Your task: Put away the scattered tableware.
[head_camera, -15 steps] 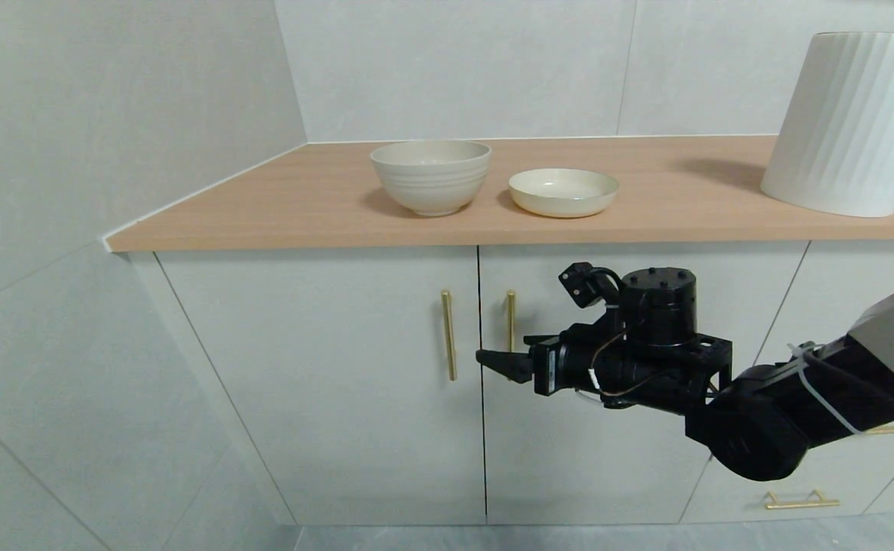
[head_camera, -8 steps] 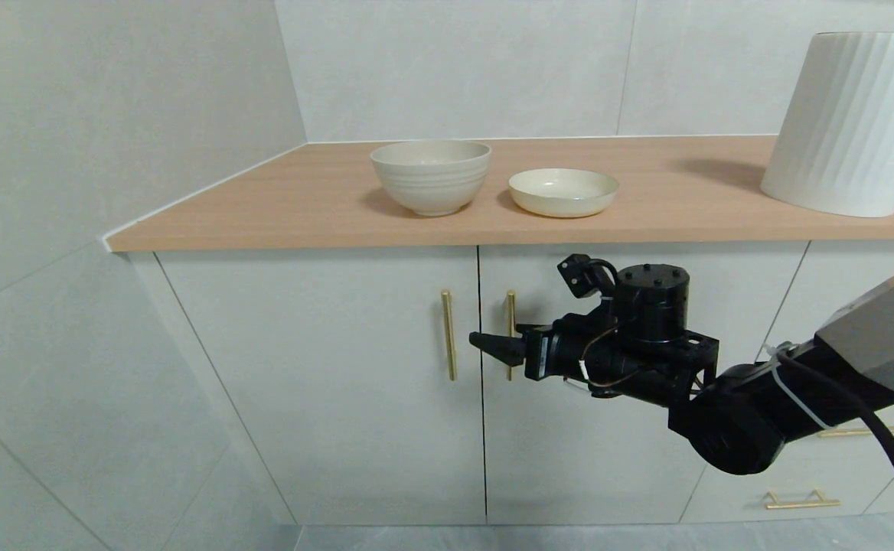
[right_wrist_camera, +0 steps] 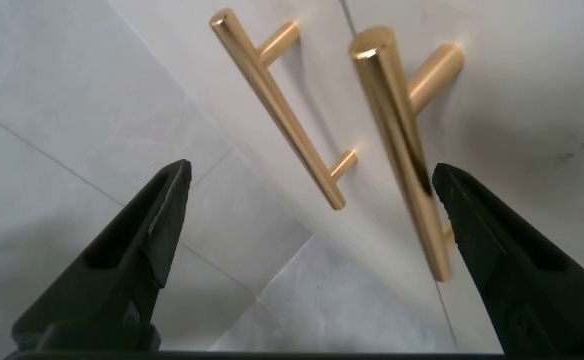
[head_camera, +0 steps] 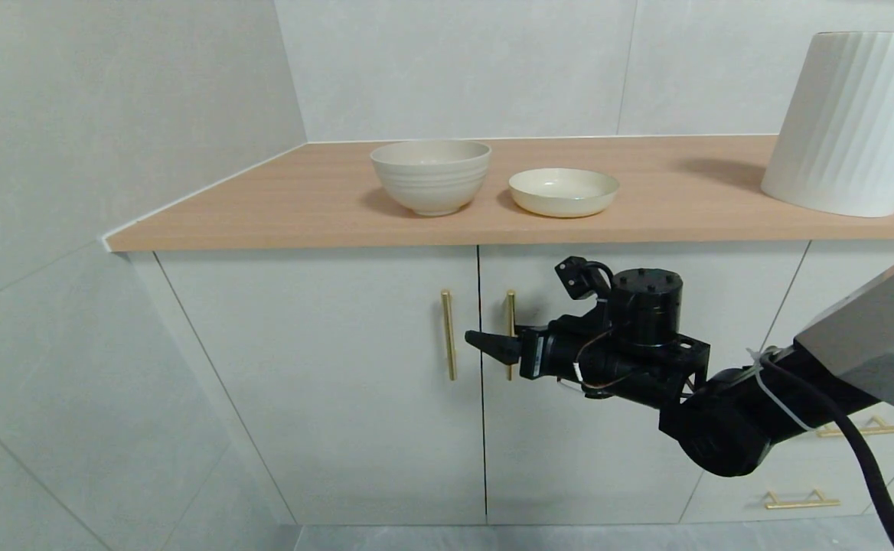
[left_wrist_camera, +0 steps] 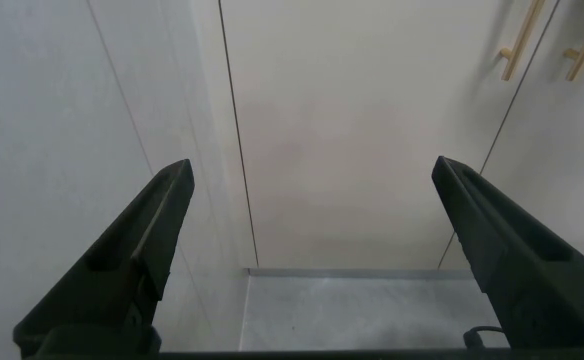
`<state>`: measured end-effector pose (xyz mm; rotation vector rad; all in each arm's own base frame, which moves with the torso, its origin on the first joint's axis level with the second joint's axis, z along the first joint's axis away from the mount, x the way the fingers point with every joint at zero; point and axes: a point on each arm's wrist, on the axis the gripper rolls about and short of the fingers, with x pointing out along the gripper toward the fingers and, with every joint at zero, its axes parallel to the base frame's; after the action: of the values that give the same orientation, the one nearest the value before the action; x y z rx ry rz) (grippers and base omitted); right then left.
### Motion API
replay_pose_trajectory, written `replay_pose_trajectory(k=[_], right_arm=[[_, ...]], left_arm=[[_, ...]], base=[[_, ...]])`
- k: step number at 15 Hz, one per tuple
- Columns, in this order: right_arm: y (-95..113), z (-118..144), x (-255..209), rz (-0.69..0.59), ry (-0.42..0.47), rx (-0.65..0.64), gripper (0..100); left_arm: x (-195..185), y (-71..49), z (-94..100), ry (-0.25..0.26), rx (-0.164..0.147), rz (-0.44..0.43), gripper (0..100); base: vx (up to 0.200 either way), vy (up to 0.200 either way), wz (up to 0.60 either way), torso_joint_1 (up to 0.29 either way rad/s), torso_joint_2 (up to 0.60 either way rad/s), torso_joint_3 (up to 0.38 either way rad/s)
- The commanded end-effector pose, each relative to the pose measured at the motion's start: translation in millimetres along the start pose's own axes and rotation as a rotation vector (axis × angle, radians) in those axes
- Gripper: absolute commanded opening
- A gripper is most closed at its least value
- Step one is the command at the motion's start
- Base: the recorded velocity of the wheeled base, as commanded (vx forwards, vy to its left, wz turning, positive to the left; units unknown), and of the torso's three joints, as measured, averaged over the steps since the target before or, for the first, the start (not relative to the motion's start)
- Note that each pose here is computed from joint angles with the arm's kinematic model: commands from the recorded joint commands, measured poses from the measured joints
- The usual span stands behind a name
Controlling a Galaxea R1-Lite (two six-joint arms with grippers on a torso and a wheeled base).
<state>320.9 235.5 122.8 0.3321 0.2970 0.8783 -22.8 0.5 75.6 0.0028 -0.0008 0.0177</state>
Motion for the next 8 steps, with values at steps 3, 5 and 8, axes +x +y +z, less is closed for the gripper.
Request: replay_pose_trajectory(k=[3,5,8], right_arm=[[7.1,0.9,-1.5,0.016,-0.001,0.017,100],[8.1,0.8,-4.3,0.022,0.005,0.033,100],[8.8,-0.7,-6.0,0.024,0.012,0.035,100]], left_arm=[[0.1,0.0,0.1,0.001,0.000,0.001,100],[0.1,0.0,0.1,0.001,0.000,0.001,100],[0.1,0.0,0.1,0.001,0.000,0.001,100]], base=[[0.000,0.000,0.00,0.000,0.00,0.000],[0.000,0.000,0.00,0.000,0.00,0.000],[0.000,0.000,0.00,0.000,0.00,0.000]])
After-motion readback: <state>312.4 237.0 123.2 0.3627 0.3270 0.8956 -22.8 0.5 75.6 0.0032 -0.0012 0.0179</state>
